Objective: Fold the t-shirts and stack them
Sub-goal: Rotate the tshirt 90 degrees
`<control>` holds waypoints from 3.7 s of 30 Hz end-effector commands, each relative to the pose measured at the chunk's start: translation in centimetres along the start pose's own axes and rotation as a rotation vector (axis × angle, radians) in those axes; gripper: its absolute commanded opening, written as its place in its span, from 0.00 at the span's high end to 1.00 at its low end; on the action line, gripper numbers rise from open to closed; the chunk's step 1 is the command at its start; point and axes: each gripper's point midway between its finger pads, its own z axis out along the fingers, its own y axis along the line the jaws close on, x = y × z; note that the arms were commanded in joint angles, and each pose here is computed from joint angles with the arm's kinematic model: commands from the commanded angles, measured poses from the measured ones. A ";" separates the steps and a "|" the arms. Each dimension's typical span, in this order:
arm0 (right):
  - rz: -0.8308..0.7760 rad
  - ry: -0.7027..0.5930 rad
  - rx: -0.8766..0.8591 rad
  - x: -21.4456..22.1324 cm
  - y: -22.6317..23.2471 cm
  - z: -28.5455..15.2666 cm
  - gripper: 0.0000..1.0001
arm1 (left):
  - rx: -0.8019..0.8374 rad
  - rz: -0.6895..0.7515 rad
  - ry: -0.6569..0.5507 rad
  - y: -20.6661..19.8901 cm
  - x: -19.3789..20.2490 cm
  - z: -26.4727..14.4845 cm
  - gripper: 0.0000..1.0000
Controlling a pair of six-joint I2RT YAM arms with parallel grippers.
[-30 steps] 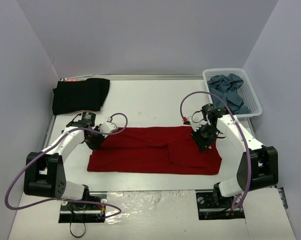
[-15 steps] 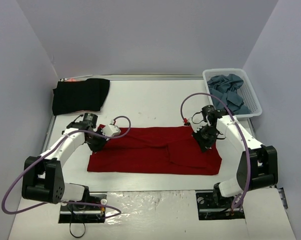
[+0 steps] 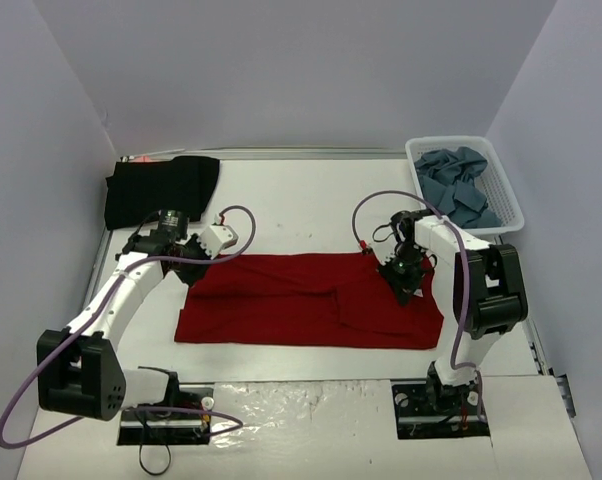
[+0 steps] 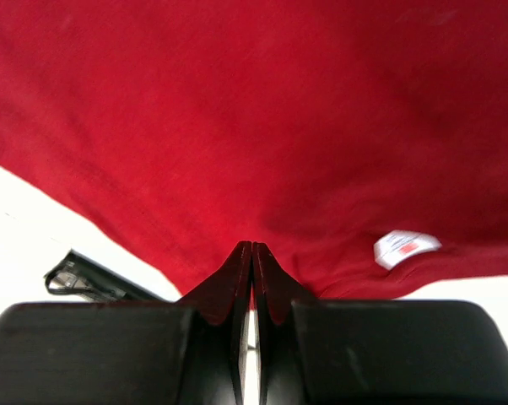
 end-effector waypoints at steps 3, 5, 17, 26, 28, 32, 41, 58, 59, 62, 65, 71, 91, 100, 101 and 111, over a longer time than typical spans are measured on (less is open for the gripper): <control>0.010 0.026 -0.003 -0.9 -1.7 0.5 1.00 | -0.086 -0.066 -0.037 1.6 -1.2 -0.4 0.98; 0.011 0.035 -0.008 -1.2 -2.2 1.0 1.00 | -0.088 -0.071 -0.039 1.6 -1.3 -0.3 0.98; 0.053 0.018 0.028 -7.5 -9.1 1.9 1.00 | -0.253 -0.159 -0.025 5.2 -1.7 -1.2 0.97; 0.028 -0.203 0.054 -19.8 -15.0 0.2 1.00 | -0.303 -0.193 0.012 7.0 -1.7 -0.9 0.97; 0.047 -0.233 0.063 -21.9 -16.1 1.2 1.00 | -0.288 -0.193 0.029 7.1 -1.6 -0.2 0.97; 0.041 -0.421 0.130 -28.0 -17.6 -0.8 1.00 | -0.238 -0.186 0.033 6.9 -1.9 0.9 0.98; -0.136 -0.617 0.256 -37.3 -13.0 -1.6 1.00 | -0.141 -0.207 0.106 6.5 -1.7 3.9 0.98; -0.129 -0.768 0.588 -35.9 -11.4 -16.4 1.00 | -0.112 -0.136 0.017 4.3 -3.7 3.2 0.97; -0.112 -0.764 0.594 -35.1 -11.2 -16.9 1.00 | -0.093 -0.109 0.008 3.8 -3.9 3.1 0.98; -0.057 -0.727 0.605 -31.1 -10.8 -17.8 1.00 | -0.024 -0.059 0.005 1.9 -3.7 3.2 0.97; -0.018 -0.684 0.581 -26.4 -9.9 -17.8 1.00 | 0.018 0.001 0.038 0.6 -2.7 3.9 0.98; 0.078 -0.619 0.551 -17.0 -8.9 -17.7 1.00 | 0.073 0.096 0.127 -0.5 -0.4 5.4 0.98; 0.190 -0.598 0.543 -9.8 -7.9 -16.3 1.00 | 0.271 0.272 0.296 -6.1 1.8 10.3 0.98; 0.188 -0.577 0.512 -10.2 -8.3 -15.2 1.00 | 0.379 0.301 0.325 -11.2 1.0 11.6 0.98; 0.188 -0.573 0.510 -10.1 -8.4 -15.1 1.00 | 0.400 0.299 0.331 -11.8 1.0 11.4 0.98; 0.171 -0.551 0.474 -9.9 -8.0 -13.7 1.00 | 0.471 0.288 0.361 -14.7 0.7 10.1 0.98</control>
